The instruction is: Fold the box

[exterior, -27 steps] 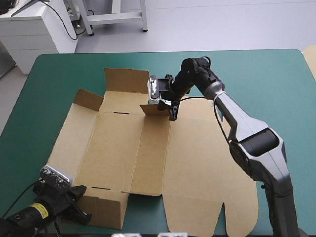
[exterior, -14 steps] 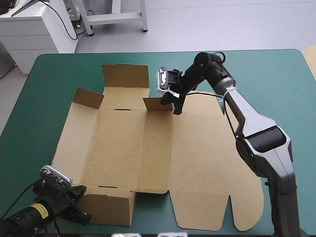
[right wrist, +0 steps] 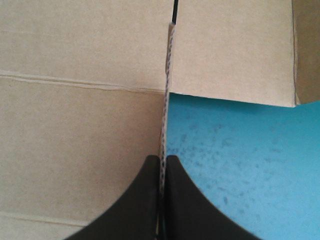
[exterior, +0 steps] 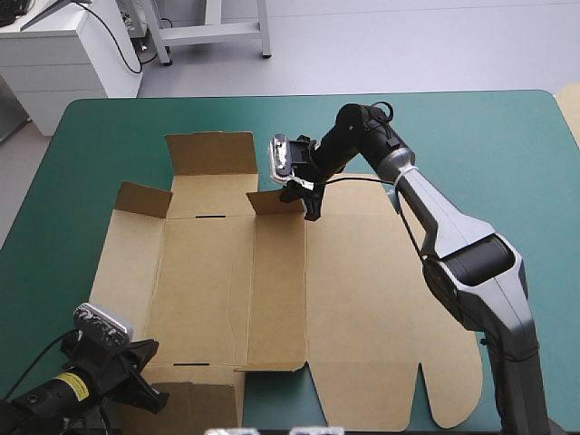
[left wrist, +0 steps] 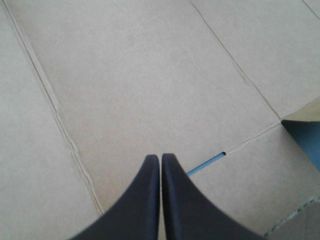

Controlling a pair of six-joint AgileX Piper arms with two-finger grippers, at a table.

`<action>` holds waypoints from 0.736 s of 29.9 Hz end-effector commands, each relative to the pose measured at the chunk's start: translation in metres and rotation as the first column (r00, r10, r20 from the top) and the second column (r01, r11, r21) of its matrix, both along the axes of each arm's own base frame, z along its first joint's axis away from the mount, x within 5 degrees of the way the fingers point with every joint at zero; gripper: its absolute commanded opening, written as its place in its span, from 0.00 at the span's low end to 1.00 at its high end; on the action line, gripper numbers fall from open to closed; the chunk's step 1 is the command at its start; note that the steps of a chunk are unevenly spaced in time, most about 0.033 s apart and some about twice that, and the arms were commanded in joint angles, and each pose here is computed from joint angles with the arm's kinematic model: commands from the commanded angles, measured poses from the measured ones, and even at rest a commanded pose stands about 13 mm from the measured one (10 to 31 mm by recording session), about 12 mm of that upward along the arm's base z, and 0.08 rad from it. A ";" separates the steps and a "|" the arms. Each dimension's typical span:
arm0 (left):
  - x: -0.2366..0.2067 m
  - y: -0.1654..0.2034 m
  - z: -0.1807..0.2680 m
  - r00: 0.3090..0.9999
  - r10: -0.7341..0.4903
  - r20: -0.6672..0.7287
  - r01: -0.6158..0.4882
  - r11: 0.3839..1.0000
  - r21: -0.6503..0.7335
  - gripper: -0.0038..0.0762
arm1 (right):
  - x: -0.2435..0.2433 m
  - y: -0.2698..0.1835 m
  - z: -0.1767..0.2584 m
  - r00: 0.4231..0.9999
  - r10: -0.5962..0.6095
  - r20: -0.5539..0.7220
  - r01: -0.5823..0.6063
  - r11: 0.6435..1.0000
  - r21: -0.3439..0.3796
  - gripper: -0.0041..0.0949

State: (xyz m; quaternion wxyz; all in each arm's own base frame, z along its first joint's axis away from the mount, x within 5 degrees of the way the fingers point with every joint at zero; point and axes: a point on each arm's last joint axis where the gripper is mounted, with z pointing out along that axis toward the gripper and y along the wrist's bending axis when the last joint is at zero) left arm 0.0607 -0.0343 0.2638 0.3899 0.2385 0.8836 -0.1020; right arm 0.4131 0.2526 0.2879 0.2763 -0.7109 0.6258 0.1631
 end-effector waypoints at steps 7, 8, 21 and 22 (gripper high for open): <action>0.005 -0.003 0.013 0.998 0.009 0.066 -0.006 0.999 -0.049 0.04 | -0.011 -0.008 0.049 0.993 -0.023 0.115 0.016 0.998 0.057 0.14; 0.005 -0.003 0.013 0.998 0.009 0.066 -0.006 0.999 -0.049 0.04 | -0.011 -0.009 0.050 0.993 -0.026 0.117 0.019 0.998 0.058 0.19; 0.005 -0.003 0.013 0.998 0.009 0.066 -0.006 0.999 -0.049 0.04 | -0.006 -0.012 0.073 0.972 -0.214 0.098 0.202 0.972 0.119 0.63; 0.005 -0.003 0.013 0.998 0.009 0.066 -0.006 0.999 -0.049 0.04 | -0.007 -0.012 0.079 0.968 -0.233 0.091 0.220 0.966 0.133 0.63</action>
